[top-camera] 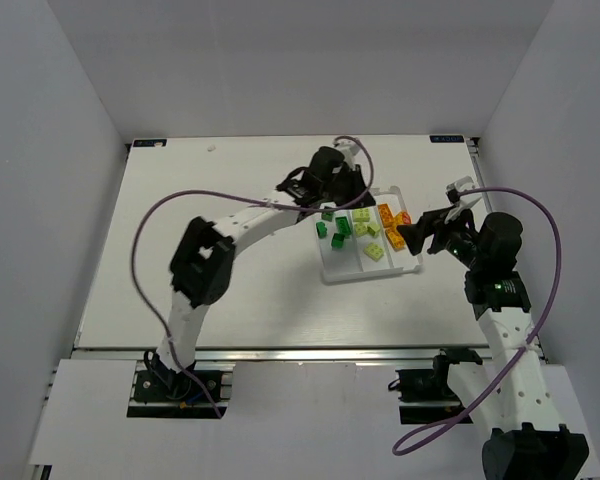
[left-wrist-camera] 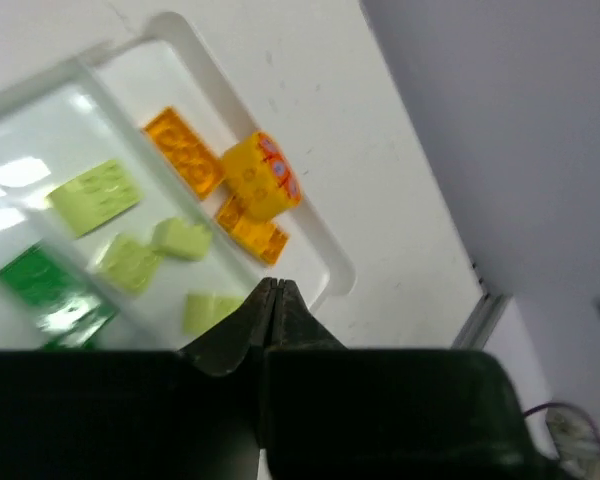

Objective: Sort the legos into containers by color

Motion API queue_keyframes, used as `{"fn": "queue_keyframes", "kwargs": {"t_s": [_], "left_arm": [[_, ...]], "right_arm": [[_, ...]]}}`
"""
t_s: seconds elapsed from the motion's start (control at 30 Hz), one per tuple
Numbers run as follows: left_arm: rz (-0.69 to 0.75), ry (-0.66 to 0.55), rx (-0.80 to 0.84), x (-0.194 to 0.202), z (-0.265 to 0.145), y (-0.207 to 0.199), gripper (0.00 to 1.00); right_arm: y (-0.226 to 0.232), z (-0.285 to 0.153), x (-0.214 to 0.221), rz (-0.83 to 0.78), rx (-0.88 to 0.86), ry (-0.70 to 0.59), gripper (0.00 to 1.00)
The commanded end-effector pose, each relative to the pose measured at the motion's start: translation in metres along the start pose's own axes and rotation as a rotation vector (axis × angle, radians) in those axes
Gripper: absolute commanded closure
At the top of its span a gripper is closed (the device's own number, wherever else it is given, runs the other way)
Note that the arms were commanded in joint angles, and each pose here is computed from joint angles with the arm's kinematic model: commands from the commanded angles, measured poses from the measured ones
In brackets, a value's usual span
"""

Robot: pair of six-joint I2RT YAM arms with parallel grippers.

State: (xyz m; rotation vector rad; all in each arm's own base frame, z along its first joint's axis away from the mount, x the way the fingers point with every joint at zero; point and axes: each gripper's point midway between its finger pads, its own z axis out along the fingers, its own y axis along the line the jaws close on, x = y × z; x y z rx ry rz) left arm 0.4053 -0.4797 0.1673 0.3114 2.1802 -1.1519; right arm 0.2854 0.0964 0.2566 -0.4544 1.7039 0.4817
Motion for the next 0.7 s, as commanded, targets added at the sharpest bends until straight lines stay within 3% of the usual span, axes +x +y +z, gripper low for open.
{"fn": "queue_keyframes", "kwargs": {"t_s": [0.0, 0.03, 0.07, 0.1, 0.13, 0.2, 0.23, 0.43, 0.67], "left_arm": [[0.213, -0.26, -0.067, -0.086, -0.132, -0.047, 0.9], [0.223, -0.207, -0.128, -0.057, -0.14, -0.022, 0.91], [0.267, -0.214, -0.195, -0.054, -0.158, -0.007, 0.85], [0.301, -0.259, -0.204, -0.057, -0.191, -0.016, 0.74], [0.31, -0.206, -0.269, -0.029, -0.197, 0.01, 0.57], [0.349, -0.219, -0.38, -0.019, -0.224, 0.035, 0.23], [0.362, -0.22, -0.405, -0.006, -0.241, 0.043, 0.18], [0.479, -0.292, -0.457, 0.007, -0.287, 0.054, 0.04], [0.526, -0.317, -0.455, 0.008, -0.305, 0.05, 0.02]], "right_arm": [[-0.006, 0.001, -0.004, 0.009, -0.004, -0.031, 0.13], [-0.009, 0.004, 0.0, 0.036, 0.006, -0.008, 0.11], [-0.015, 0.005, 0.0, 0.042, 0.025, 0.0, 0.11], [-0.017, 0.009, 0.003, 0.135, 0.041, 0.019, 0.11], [-0.023, 0.009, 0.002, 0.163, 0.075, 0.032, 0.11], [-0.03, 0.012, 0.005, 0.204, 0.1, 0.048, 0.11], [-0.033, 0.012, 0.005, 0.228, 0.122, 0.049, 0.11], [-0.034, 0.013, 0.007, 0.266, 0.122, 0.046, 0.11], [-0.041, 0.009, 0.009, 0.207, 0.117, 0.018, 0.11]]}}
